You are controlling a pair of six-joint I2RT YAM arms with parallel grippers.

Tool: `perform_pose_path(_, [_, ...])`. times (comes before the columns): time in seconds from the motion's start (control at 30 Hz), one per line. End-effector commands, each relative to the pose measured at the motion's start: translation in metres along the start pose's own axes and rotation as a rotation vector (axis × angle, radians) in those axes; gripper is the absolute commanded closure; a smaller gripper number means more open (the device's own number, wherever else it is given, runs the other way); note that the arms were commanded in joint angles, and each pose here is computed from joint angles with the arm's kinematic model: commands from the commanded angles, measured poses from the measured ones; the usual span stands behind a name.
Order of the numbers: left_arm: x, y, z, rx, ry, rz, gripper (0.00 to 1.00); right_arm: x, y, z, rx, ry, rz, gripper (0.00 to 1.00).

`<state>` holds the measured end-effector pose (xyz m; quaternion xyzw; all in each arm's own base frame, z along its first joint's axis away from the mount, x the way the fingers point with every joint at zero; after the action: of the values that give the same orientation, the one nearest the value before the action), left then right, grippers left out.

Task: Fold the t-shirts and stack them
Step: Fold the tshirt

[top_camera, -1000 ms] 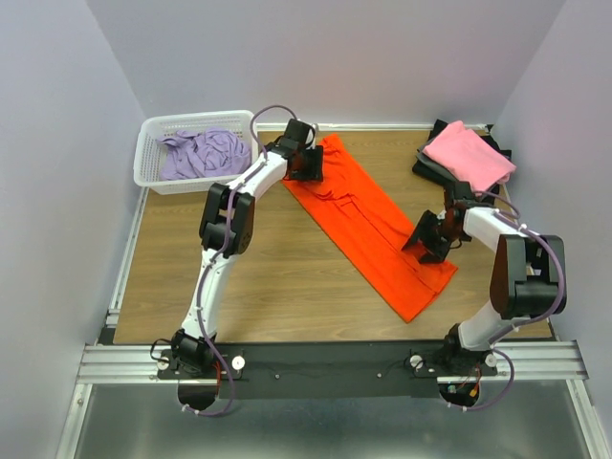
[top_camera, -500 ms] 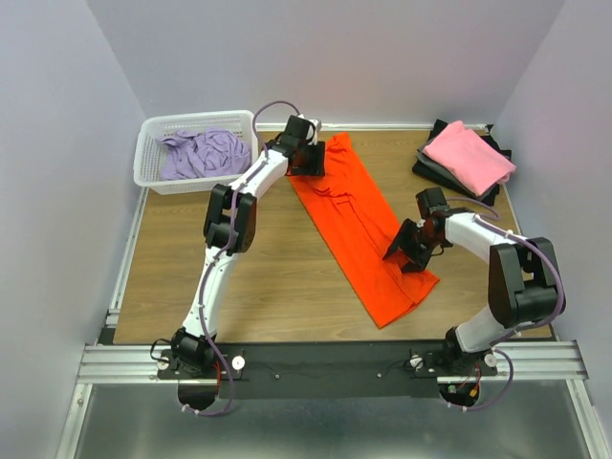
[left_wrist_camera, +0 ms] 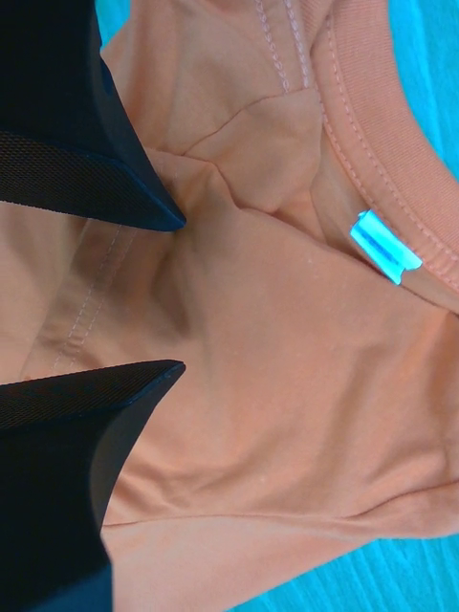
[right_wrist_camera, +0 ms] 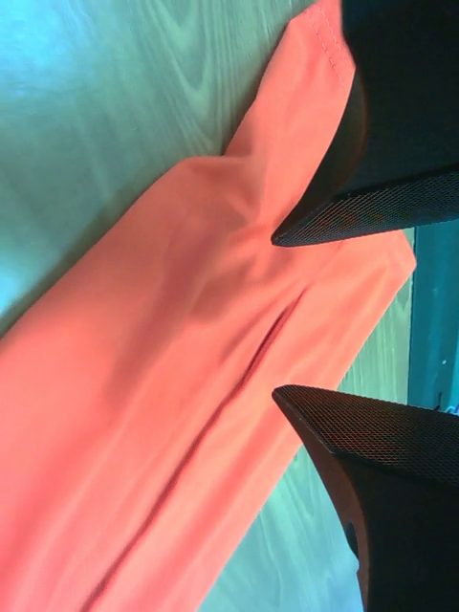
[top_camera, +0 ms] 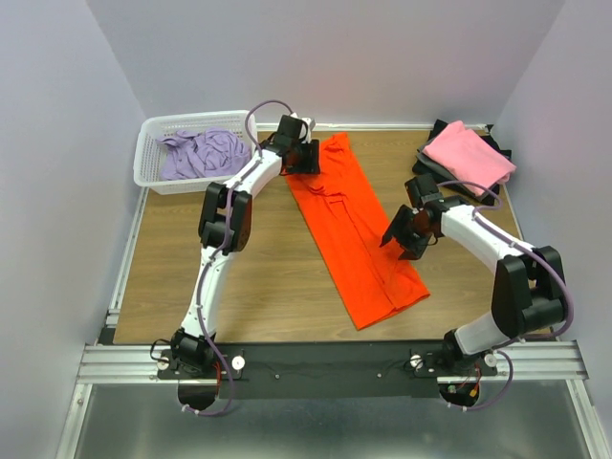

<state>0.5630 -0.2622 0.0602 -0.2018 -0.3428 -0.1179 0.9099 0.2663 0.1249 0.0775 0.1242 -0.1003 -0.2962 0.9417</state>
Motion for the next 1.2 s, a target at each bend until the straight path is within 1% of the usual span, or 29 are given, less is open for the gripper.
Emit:
perform_pose_path(0.0, [0.039, -0.016, 0.041, -0.017, -0.104, -0.015, 0.35, 0.008, -0.011, 0.013, -0.069, -0.059, 0.031, 0.33])
perform_pose_path(0.03, [0.037, -0.017, 0.040, -0.017, -0.099, -0.011, 0.35, 0.006, -0.012, 0.013, -0.070, -0.055, 0.035, 0.33])
perform_pose_path(0.17, [0.031, -0.033, 0.046, -0.048, -0.080, -0.009, 0.35, -0.003, -0.020, 0.008, -0.071, -0.012, 0.100, 0.39])
perform_pose_path(0.37, [-0.006, -0.061, 0.048, -0.060, 0.006, -0.029, 0.35, -0.020, -0.033, 0.010, -0.063, 0.020, 0.134, 0.43])
perform_pose_path(0.4, [-0.017, -0.061, 0.046, -0.058, 0.032, -0.023, 0.35, -0.023, -0.036, 0.009, -0.066, 0.024, 0.127, 0.45])
perform_pose_path(0.53, [-0.041, -0.060, 0.038, -0.057, 0.087, 0.003, 0.35, -0.037, -0.053, 0.003, -0.091, 0.049, 0.118, 0.48])
perform_pose_path(0.7, [-0.052, -0.056, 0.024, -0.058, 0.126, 0.009, 0.36, -0.050, -0.067, -0.011, -0.125, 0.085, 0.121, 0.52])
perform_pose_path(0.9, [-0.056, -0.050, 0.004, -0.069, 0.134, -0.011, 0.36, -0.060, -0.069, -0.021, -0.134, 0.116, 0.136, 0.55])
perform_pose_path(0.97, [-0.047, -0.045, -0.001, -0.062, 0.112, -0.020, 0.35, -0.068, -0.067, -0.025, -0.133, 0.135, 0.146, 0.55])
perform_pose_path(1.17, [-0.038, -0.032, -0.014, -0.074, 0.081, -0.018, 0.36, -0.083, -0.052, -0.035, -0.132, 0.174, 0.194, 0.55])
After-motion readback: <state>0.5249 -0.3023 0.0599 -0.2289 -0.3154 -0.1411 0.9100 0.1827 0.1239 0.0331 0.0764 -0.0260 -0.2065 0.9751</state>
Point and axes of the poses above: each gripper's point midway between its finger pads, its own z axis back along the fingers, its own y axis along the line the jaws close on, x = y × z, the point moved 2 cm from there along z, back along the fingers, and after that the axes turned 3 degrees about -z, right-handed, at the moved point
